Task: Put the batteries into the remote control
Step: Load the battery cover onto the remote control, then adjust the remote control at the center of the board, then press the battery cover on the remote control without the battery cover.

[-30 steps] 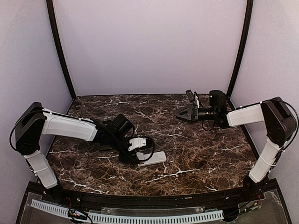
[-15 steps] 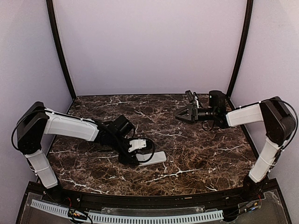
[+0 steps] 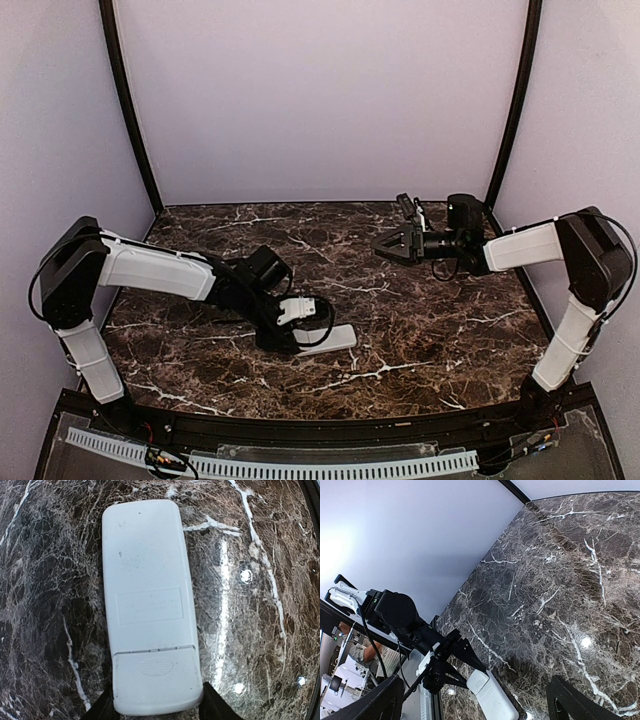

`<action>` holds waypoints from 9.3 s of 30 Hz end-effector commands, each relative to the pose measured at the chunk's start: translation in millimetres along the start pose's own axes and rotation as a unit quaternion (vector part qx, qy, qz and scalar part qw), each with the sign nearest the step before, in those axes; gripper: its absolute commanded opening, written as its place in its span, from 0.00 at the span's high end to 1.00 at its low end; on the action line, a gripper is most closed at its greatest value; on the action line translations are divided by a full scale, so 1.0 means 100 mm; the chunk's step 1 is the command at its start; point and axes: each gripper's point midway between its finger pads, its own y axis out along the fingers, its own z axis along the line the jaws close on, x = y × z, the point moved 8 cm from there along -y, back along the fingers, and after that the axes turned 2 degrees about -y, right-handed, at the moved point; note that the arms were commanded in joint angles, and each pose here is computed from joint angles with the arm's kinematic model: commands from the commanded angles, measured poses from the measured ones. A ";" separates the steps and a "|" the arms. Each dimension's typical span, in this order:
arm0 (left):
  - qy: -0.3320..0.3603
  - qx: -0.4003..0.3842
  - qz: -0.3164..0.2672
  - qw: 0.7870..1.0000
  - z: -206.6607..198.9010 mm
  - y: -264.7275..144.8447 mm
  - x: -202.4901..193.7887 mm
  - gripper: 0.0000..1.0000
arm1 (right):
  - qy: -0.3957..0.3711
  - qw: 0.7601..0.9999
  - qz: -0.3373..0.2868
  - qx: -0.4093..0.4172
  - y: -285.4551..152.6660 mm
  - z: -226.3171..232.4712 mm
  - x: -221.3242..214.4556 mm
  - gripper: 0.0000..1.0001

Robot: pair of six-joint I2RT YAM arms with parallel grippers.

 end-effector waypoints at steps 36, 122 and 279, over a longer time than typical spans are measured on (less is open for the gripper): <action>-0.012 -0.021 0.031 0.999 -0.03 0.05 -0.02 0.34 | -0.016 1.000 -0.006 0.014 0.03 0.01 0.06 0.01; -0.477 -0.006 -0.199 0.856 0.34 -0.26 -0.40 0.72 | -0.098 0.929 0.354 0.045 1.12 -0.21 -1.28 0.52; -0.475 -0.024 -0.021 0.879 -0.14 0.38 -0.62 0.82 | -0.109 0.894 0.417 -0.122 1.26 -0.21 -1.66 0.80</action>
